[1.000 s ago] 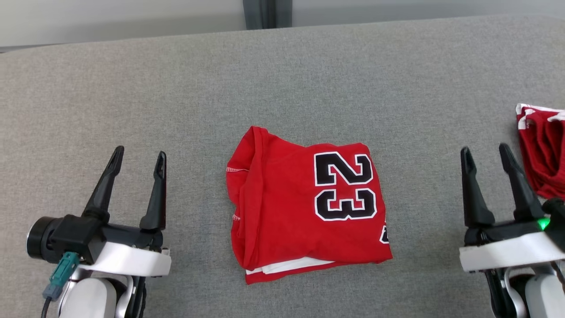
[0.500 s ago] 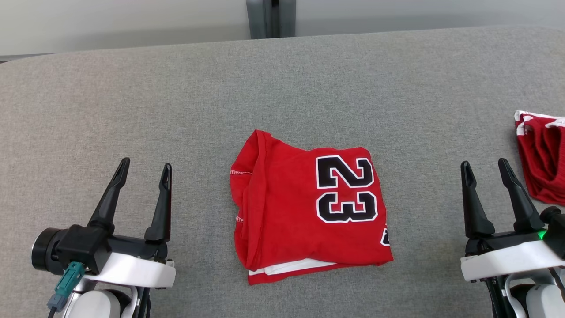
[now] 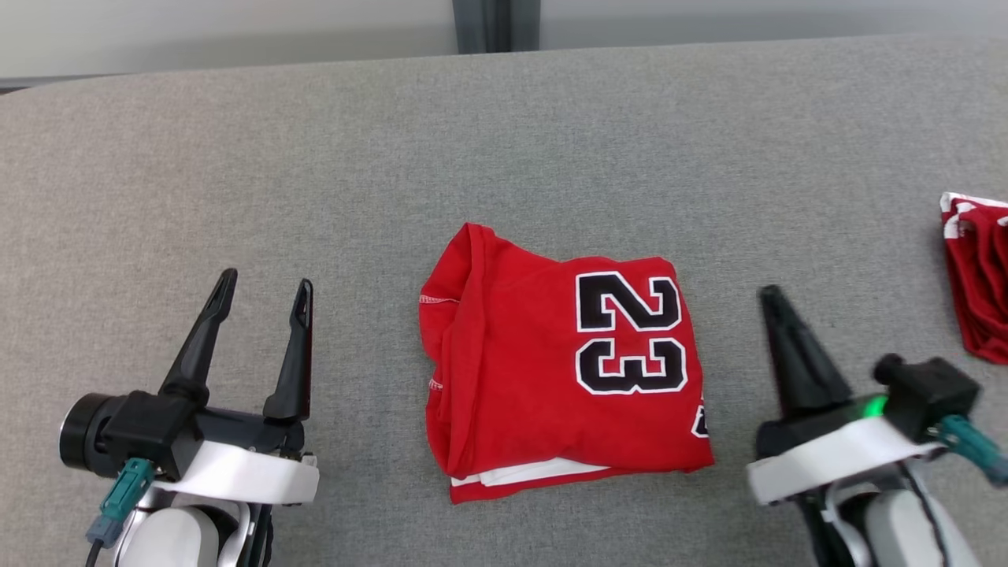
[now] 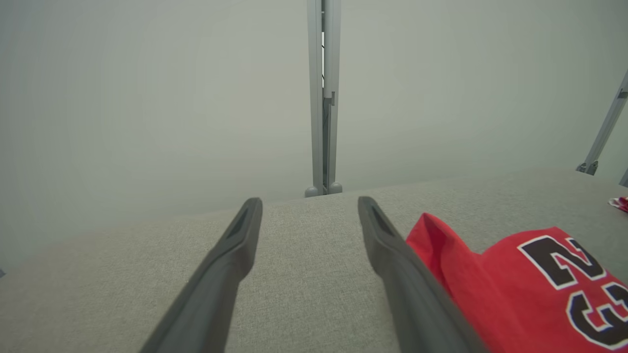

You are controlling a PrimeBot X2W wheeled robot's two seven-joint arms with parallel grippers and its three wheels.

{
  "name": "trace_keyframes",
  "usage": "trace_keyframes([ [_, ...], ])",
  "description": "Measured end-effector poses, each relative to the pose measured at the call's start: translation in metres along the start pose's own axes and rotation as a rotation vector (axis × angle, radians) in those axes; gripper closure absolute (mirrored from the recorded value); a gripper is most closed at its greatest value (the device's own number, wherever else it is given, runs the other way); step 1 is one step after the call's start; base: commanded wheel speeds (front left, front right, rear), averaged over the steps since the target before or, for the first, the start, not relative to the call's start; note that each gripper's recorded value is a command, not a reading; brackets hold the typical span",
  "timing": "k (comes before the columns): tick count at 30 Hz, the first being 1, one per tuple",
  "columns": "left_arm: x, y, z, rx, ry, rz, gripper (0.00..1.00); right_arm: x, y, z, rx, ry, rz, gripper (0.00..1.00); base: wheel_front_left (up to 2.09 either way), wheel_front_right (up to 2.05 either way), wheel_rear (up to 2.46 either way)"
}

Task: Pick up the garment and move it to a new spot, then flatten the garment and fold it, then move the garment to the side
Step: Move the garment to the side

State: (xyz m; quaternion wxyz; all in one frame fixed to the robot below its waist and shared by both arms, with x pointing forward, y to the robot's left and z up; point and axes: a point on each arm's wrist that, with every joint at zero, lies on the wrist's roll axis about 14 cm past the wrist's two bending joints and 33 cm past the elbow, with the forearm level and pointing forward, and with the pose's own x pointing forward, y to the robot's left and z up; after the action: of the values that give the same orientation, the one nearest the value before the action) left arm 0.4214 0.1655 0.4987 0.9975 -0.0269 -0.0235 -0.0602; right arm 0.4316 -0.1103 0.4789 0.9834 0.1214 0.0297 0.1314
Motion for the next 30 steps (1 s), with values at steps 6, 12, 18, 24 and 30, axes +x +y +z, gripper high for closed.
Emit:
trace_keyframes([
  [6,0.001,0.008,-0.004,-0.001,0.009,0.023,0.00,0.023,0.085,-0.030,0.080,0.084,0.254,1.00,0.00,0.00,0.00],
  [12,-0.001,0.014,-0.010,-0.005,0.022,0.046,0.00,0.040,0.133,-0.067,0.109,0.203,0.404,1.00,0.00,0.00,0.00],
  [18,-0.003,0.021,-0.015,-0.007,0.032,0.069,0.00,0.053,0.151,-0.097,0.088,0.293,0.475,1.00,0.00,0.00,0.00],
  [24,-0.005,0.025,-0.020,-0.017,0.043,0.084,0.00,0.055,0.177,-0.100,0.103,0.313,0.563,1.00,0.00,0.00,0.00],
  [30,-0.003,0.023,-0.021,-0.022,0.040,0.076,0.00,0.053,0.197,-0.095,0.102,0.307,0.637,1.00,0.00,0.00,0.00],
])
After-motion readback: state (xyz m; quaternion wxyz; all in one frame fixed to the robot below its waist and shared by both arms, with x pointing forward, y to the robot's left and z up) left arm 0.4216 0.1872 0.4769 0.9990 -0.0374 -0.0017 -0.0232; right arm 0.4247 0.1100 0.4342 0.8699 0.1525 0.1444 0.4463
